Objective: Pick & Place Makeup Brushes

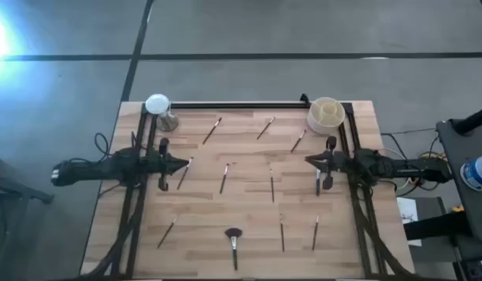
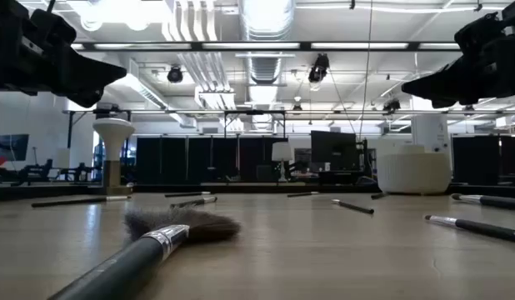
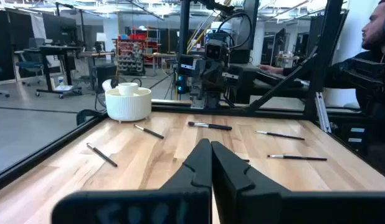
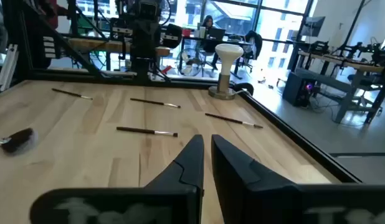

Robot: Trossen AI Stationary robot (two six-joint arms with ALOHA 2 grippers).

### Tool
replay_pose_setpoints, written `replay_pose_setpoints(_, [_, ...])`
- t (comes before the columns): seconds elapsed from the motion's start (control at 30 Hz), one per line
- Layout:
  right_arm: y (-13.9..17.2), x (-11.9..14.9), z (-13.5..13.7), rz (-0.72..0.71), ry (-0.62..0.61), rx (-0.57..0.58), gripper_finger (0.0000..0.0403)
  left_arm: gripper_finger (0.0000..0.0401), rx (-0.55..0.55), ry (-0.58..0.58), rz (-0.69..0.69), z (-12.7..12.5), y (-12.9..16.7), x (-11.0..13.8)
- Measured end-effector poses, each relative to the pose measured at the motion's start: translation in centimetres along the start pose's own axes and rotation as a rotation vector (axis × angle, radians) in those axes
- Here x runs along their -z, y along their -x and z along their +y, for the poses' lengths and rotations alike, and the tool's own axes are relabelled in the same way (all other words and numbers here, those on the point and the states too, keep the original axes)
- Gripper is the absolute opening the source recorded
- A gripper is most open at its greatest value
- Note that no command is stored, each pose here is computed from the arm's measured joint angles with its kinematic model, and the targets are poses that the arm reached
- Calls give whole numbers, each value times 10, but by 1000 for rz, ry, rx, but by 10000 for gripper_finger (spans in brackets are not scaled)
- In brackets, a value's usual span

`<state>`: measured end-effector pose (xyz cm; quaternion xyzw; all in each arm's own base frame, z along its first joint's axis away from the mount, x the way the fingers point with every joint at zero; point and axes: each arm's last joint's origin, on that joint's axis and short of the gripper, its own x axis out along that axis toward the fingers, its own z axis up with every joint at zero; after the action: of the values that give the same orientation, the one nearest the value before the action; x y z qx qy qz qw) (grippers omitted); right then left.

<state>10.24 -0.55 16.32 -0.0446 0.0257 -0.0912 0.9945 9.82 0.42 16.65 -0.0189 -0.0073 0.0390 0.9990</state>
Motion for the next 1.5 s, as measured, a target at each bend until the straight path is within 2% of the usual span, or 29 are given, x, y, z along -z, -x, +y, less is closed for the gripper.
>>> replay_pose_setpoints(1.4, [0,0,0,0,0,0,27,0,0,0,0,0,0,0])
replay_pose_setpoints(1.5, [0,0,0,0,-49,0,27,0,-1,0,0,0,0,0])
